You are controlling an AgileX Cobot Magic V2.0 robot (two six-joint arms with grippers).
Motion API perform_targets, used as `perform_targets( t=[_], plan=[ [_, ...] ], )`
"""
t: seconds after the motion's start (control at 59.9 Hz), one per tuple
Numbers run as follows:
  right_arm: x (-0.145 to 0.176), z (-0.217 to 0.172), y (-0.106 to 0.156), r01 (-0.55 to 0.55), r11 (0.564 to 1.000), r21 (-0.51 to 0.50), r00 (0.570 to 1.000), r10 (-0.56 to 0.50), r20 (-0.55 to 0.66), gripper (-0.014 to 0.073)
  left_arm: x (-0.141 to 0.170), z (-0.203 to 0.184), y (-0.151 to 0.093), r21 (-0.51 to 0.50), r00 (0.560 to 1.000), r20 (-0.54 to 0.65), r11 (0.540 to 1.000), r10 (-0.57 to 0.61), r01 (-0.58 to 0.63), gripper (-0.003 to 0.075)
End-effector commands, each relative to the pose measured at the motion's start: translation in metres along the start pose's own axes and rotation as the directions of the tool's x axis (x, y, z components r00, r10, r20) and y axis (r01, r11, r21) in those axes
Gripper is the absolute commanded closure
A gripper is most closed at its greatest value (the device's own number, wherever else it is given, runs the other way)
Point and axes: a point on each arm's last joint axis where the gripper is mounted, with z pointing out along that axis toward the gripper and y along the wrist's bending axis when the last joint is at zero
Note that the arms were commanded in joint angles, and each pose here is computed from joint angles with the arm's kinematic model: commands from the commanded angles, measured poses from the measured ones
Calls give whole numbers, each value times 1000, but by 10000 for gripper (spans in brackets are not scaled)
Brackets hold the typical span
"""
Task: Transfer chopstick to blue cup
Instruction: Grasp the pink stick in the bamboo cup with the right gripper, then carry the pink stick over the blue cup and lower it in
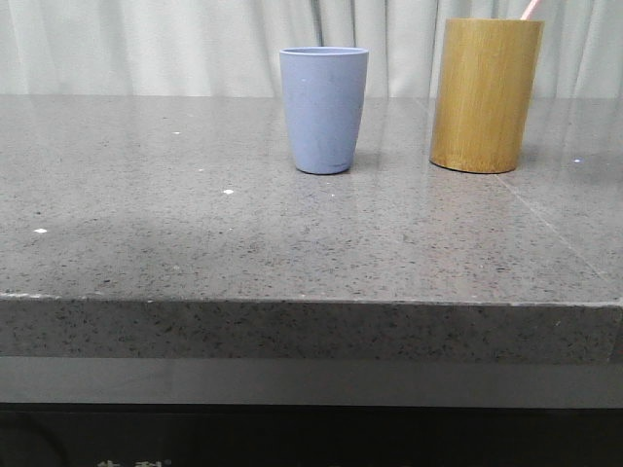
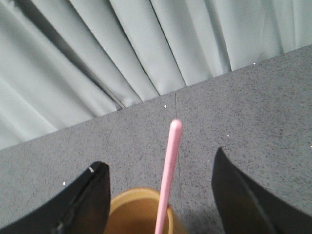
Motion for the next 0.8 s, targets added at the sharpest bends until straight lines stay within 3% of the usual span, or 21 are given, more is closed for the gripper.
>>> perform_targets(
  t=[0.0,0.317,0.384,0.584,0.785],
  plan=[
    [-24,6,8,-38,999,-28,989,42,140,122,-18,-10,-2,-2,992,123,1000,-6,6,363],
    [-21,47,6,-102,995,-14,988,103,116,128,-18,-9,-2,-2,993,121,1000,-6,6,363],
    [-21,48,6,-103,995,-14,989,103,110,179,-18,-8,-2,-2,993,118,1000,-6,7,363],
    [-20,48,6,-103,995,-13,990,103,99,437,-15,-2,-1,-3,995,100,1000,-8,8,363],
    [-20,48,6,-96,995,-13,991,97,94,571,-15,-2,-1,-3,995,100,1000,-8,8,363]
  ],
)
